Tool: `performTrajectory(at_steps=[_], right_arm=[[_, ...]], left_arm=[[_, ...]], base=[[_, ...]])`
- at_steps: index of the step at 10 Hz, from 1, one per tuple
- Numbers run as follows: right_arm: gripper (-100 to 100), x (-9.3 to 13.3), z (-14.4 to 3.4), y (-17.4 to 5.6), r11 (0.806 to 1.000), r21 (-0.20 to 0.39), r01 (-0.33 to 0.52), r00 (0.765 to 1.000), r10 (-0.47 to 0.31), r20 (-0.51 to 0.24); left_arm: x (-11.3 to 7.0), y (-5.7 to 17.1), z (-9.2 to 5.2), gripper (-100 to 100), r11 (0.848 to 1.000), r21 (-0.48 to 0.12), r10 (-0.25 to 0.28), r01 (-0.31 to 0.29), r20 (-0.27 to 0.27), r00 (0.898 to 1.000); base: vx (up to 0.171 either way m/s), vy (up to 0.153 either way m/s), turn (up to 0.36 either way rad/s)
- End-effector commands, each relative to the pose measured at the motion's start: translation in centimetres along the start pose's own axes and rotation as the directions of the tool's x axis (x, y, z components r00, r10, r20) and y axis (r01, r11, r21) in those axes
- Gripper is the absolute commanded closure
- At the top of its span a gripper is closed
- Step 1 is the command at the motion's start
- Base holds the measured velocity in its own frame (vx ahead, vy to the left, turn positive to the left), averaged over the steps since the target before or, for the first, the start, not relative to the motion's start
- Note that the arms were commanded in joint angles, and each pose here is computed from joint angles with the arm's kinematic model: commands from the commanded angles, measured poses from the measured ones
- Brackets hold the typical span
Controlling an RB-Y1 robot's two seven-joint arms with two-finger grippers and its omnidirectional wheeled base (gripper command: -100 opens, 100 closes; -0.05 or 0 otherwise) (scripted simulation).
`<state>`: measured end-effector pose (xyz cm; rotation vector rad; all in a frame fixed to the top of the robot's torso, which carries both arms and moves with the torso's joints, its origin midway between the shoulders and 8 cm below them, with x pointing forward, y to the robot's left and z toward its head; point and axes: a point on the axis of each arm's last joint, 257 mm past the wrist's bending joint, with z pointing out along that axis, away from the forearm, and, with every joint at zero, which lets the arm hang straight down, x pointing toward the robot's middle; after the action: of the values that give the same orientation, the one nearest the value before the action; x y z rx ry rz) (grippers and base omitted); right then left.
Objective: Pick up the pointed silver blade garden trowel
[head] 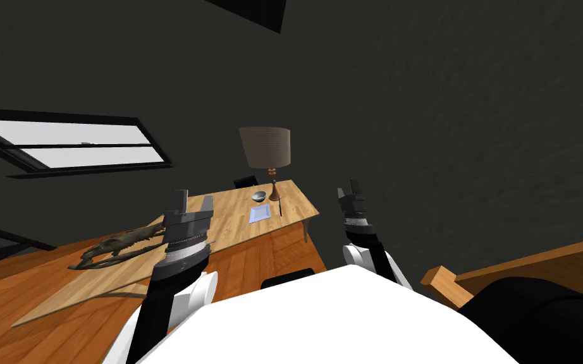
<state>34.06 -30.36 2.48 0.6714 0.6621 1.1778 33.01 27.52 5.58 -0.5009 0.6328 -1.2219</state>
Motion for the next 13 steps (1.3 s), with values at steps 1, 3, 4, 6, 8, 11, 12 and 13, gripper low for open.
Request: performTrajectory(at_steps=[1,3,4,6,8,11,12,13], right_arm=[[0,0.0,0.0,0.0,1.000,0.000,0.000,1.000,0.000,0.000],[0,0.0,0.0,0.0,1.000,0.000,0.000,1.000,0.000,0.000],[0,0.0,0.0,0.0,1.000,0.000,0.000,1.000,0.000,0.000],[0,0.0,0.0,0.0,1.000,0.000,0.000,1.000,0.000,0.000],[0,0.0,0.0,0.0,1.000,0.000,0.000,1.000,0.000,0.000],[0,0.0,0.0,0.0,1.000,0.000,0.000,1.000,0.000,0.000],[0,0.0,0.0,0.0,1.000,0.000,0.000,1.000,0.000,0.000],[0,0.0,0.0,0.0,1.000,0.000,0.000,1.000,0.000,0.000]], left_arm=[[1.1,1.4,-0.4,-100,1.000,-0.016,-0.005,0.005,-0.028,1.000],[2.1,2.8,-0.9,-100,0.999,-0.035,-0.010,0.008,-0.054,0.998],[2.8,3.6,-1.2,-100,0.999,-0.044,-0.012,0.009,-0.069,0.998],[4.2,5.3,-2.0,-100,0.998,-0.062,-0.014,0.008,-0.105,0.994],[5.0,6.9,-2.7,-100,0.996,-0.086,-0.014,0.003,-0.126,0.992],[5.9,8.6,-3.6,-100,0.994,-0.112,-0.013,-0.004,-0.150,0.989],[6.7,9.8,-4.3,-100,0.992,-0.124,-0.010,-0.012,-0.172,0.985],[6.7,10.1,-4.4,-100,0.991,-0.131,-0.010,-0.013,-0.174,0.985]], base=[[-0.020,0.025,-0.185],[-0.023,0.050,-0.207],[-0.021,0.058,-0.197],[-0.010,0.069,-0.220],[-0.003,0.050,-0.125],[-0.003,0.038,-0.132],[-0.002,0.051,-0.233],[-0.001,0.049,-0.088]])
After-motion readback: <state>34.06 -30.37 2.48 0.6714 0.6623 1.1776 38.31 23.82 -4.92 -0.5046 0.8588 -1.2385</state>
